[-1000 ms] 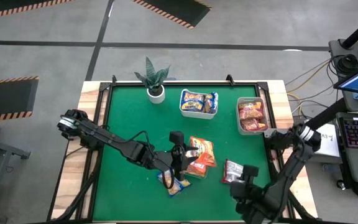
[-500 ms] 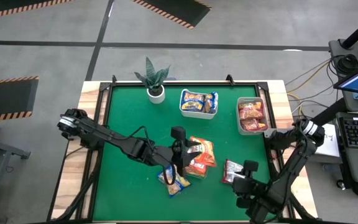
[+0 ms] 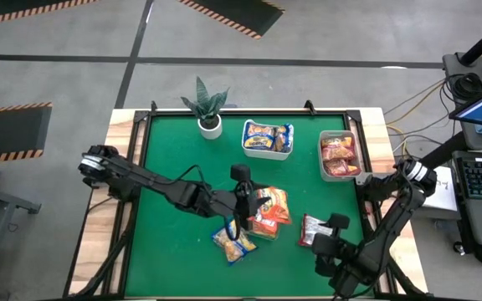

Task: Sort Maruchan noodles
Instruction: Put the red noodle pack into the gray bin

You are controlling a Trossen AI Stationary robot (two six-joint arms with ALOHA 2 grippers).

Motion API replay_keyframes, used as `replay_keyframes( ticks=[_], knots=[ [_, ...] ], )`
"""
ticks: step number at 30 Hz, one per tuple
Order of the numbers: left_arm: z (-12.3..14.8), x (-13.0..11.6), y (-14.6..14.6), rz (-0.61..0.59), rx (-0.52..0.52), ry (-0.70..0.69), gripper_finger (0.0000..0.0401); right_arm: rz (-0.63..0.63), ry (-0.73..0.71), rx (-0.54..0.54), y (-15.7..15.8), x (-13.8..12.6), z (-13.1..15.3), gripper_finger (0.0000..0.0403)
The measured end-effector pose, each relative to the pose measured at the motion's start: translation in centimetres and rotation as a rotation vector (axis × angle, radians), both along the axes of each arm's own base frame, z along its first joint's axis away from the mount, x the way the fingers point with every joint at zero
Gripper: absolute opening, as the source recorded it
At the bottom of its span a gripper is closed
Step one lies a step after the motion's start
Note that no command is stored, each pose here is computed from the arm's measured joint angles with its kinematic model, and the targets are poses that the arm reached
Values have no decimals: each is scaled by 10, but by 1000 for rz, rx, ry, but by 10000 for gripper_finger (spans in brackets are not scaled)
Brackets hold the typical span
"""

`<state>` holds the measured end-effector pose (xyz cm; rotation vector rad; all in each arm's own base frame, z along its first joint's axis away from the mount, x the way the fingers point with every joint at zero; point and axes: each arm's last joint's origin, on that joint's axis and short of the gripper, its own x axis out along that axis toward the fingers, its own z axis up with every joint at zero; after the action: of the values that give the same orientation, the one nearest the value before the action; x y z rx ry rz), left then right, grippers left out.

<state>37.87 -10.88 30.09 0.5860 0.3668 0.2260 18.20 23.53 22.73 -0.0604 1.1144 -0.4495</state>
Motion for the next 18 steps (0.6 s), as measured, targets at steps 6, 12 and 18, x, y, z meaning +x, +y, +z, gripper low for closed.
replay_keyframes(
  ticks=[6, 12, 18],
  knots=[
    [-3, 0, 1, 2, 4, 13, 152, -43, -71, 24, 12, -24, -16, 368],
    [-3, 0, 3, 8, -1, 10, 152, -51, -114, 67, 13, -43, -47, 368],
    [-4, 1, 3, 9, -5, 9, 152, -34, -116, 65, 3, -41, -69, 368]
  ],
)
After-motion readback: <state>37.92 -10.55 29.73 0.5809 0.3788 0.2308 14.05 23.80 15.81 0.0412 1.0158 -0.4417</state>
